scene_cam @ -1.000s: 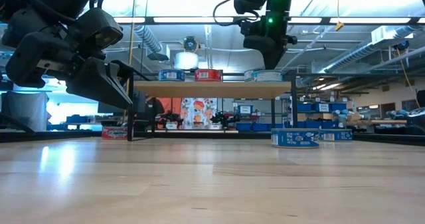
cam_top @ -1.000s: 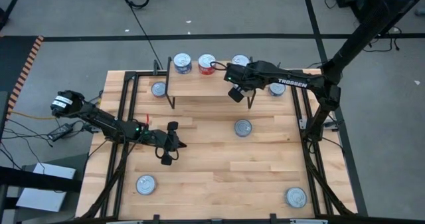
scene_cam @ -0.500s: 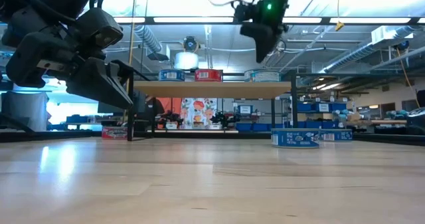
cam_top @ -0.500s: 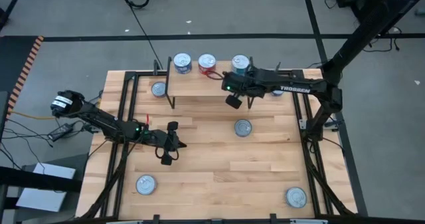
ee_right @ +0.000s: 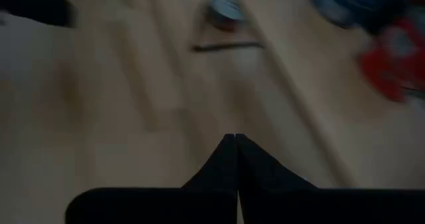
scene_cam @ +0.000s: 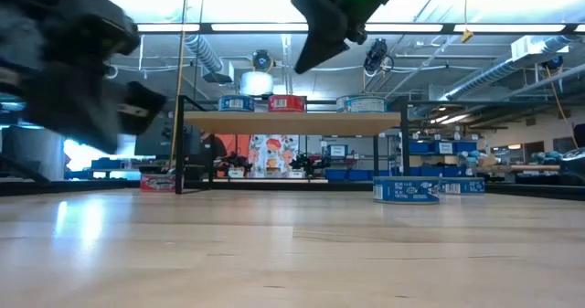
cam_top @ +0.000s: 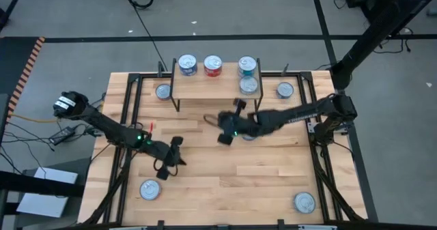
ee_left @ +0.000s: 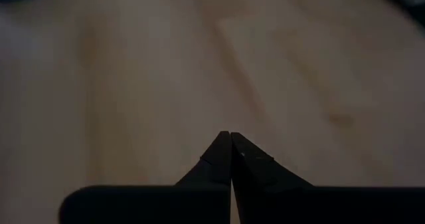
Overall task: Stack canned seafood by type on shelf
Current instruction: Put the red tuna can on the shelf aligned with the other red tuna cans
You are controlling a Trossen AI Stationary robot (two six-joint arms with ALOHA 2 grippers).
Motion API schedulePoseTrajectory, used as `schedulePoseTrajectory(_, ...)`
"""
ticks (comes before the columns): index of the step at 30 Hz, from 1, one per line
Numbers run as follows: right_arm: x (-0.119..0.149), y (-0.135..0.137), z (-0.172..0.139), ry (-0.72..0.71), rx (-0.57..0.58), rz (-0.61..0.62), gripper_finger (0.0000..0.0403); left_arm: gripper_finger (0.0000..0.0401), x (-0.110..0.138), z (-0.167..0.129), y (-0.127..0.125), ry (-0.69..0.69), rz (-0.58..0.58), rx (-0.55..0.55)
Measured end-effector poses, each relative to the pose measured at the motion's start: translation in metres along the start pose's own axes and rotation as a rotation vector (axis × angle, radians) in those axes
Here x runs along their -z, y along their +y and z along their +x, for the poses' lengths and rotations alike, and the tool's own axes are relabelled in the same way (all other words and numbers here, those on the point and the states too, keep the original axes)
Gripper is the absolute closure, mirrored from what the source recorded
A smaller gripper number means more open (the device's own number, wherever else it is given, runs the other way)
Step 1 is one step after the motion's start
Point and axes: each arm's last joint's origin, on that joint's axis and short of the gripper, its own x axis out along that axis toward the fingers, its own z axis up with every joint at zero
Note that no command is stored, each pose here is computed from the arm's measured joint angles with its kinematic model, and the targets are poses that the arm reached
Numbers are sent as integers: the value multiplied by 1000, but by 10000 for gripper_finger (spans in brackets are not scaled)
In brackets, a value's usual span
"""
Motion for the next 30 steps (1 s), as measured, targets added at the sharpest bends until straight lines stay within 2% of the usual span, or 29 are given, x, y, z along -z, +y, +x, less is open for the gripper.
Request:
schedulePoseTrajectory(4, 16, 29, -6, -64, -73, 10, 399, 394, 2, -1, -17, 31, -59, 122)
schedulePoseTrajectory(8, 29, 51, -17, -84, -128, 22, 399, 388, -3, -5, -33, 144, -144, 205)
schedulePoseTrajectory(15, 49, 73, -28, -120, -158, 39, 399, 373, -21, -24, -57, 361, -69, 107)
schedulePoseTrajectory(20, 56, 80, -32, -118, -178, 46, 399, 360, -30, -39, -70, 470, -79, 130)
schedulePoseTrajectory(30, 66, 82, -29, -126, -165, 46, 398, 310, -8, -42, -72, 651, -287, 127)
